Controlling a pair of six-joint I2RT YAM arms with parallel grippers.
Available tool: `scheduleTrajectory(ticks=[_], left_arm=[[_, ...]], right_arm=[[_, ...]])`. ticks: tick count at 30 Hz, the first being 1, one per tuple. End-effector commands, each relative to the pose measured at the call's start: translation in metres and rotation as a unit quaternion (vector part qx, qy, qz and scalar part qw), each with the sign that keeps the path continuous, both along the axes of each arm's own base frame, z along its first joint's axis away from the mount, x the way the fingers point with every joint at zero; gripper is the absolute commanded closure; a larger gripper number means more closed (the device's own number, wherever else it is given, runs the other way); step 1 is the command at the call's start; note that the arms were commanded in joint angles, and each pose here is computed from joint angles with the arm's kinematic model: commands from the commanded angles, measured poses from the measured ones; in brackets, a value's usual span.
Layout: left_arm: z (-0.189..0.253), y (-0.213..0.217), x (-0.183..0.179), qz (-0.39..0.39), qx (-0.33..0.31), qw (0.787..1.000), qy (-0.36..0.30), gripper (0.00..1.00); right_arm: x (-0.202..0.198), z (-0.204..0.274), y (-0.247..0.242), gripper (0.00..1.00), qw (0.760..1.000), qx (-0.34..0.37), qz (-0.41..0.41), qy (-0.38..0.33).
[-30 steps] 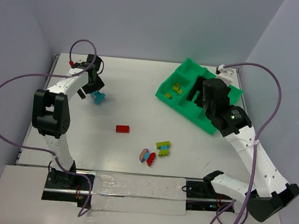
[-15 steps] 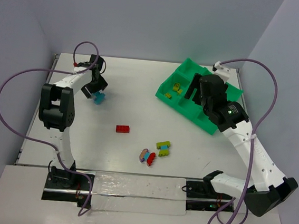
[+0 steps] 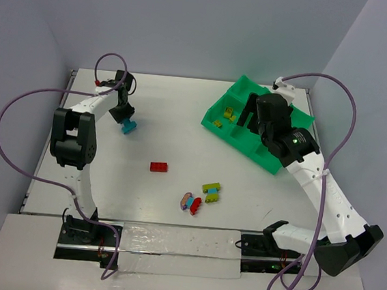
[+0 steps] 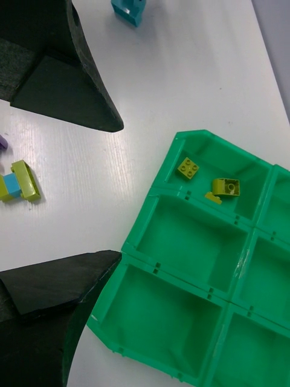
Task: Sort the legos into containers by color
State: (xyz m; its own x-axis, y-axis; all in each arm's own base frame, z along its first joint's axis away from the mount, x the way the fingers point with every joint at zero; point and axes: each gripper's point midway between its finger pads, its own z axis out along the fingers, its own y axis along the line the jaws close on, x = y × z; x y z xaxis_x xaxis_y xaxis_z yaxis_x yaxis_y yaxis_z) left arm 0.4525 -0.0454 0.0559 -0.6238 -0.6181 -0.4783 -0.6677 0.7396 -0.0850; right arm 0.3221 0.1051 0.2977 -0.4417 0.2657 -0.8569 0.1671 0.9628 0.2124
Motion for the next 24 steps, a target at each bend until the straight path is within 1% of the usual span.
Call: scheduleTrajectory(ticks=[1, 2, 5, 8, 10, 11, 12, 14, 16, 17, 18, 20, 22, 23, 24], left_arm=[[0.017, 0.0, 0.014, -0.017, -0.002, 0.999, -0.028, 0.67], [0.017, 0.0, 0.014, -0.022, -0.002, 0.999, -0.027, 0.71], [0.03, -0.007, 0.014, -0.06, -0.011, 0.998, -0.034, 1.0], [0.05, -0.028, 0.017, -0.108, -0.054, 0.991, -0.053, 1.0], [0.079, -0.054, 0.015, -0.167, -0.109, 0.976, -0.087, 1.0], [0.092, -0.066, 0.017, -0.186, -0.131, 0.968, -0.109, 1.0], [0.102, -0.077, 0.012, -0.204, -0.157, 0.959, -0.116, 1.0], [0.135, -0.103, 0.014, -0.233, -0.221, 0.932, -0.169, 1.0], [0.167, -0.128, 0.004, -0.255, -0.294, 0.899, -0.203, 1.0], [0.176, -0.136, -0.003, -0.258, -0.326, 0.886, -0.207, 1.0], [0.181, -0.139, -0.003, -0.263, -0.33, 0.88, -0.218, 1.0], [0.203, -0.161, -0.013, -0.279, -0.393, 0.844, -0.235, 1.0], [0.215, -0.175, -0.022, -0.279, -0.439, 0.821, -0.236, 1.0], [0.221, -0.183, -0.028, -0.29, -0.459, 0.807, -0.234, 1.0], [0.226, -0.189, -0.03, -0.3, -0.468, 0.795, -0.243, 1.0]], right_arm=[[0.004, 0.025, 0.003, 0.14, 1.0, 0.013, -0.001, -0.026], [0.004, 0.026, 0.004, 0.14, 1.0, 0.014, 0.0, -0.026], [0.007, 0.024, 0.013, 0.14, 1.0, 0.009, 0.02, -0.017], [0.005, 0.025, 0.03, 0.14, 0.998, 0.004, 0.058, -0.007], [0.003, 0.021, 0.049, 0.14, 0.995, 0.001, 0.095, 0.005], [0.002, 0.02, 0.058, 0.14, 0.993, 0.003, 0.116, 0.008], [0.0, 0.016, 0.065, 0.14, 0.991, 0.008, 0.133, 0.015], [-0.004, 0.01, 0.085, 0.14, 0.983, 0.024, 0.183, 0.015], [-0.011, 0.009, 0.104, 0.13, 0.971, 0.05, 0.234, 0.009], [-0.013, 0.012, 0.112, 0.13, 0.965, 0.062, 0.256, 0.001], [-0.015, 0.01, 0.113, 0.13, 0.964, 0.064, 0.259, 0.003], [-0.022, 0.014, 0.133, 0.14, 0.947, 0.092, 0.308, -0.001], [-0.022, 0.017, 0.144, 0.14, 0.938, 0.112, 0.329, -0.001], [-0.021, 0.016, 0.15, 0.14, 0.934, 0.118, 0.337, 0.003], [-0.023, 0.016, 0.156, 0.15, 0.929, 0.127, 0.347, 0.006]])
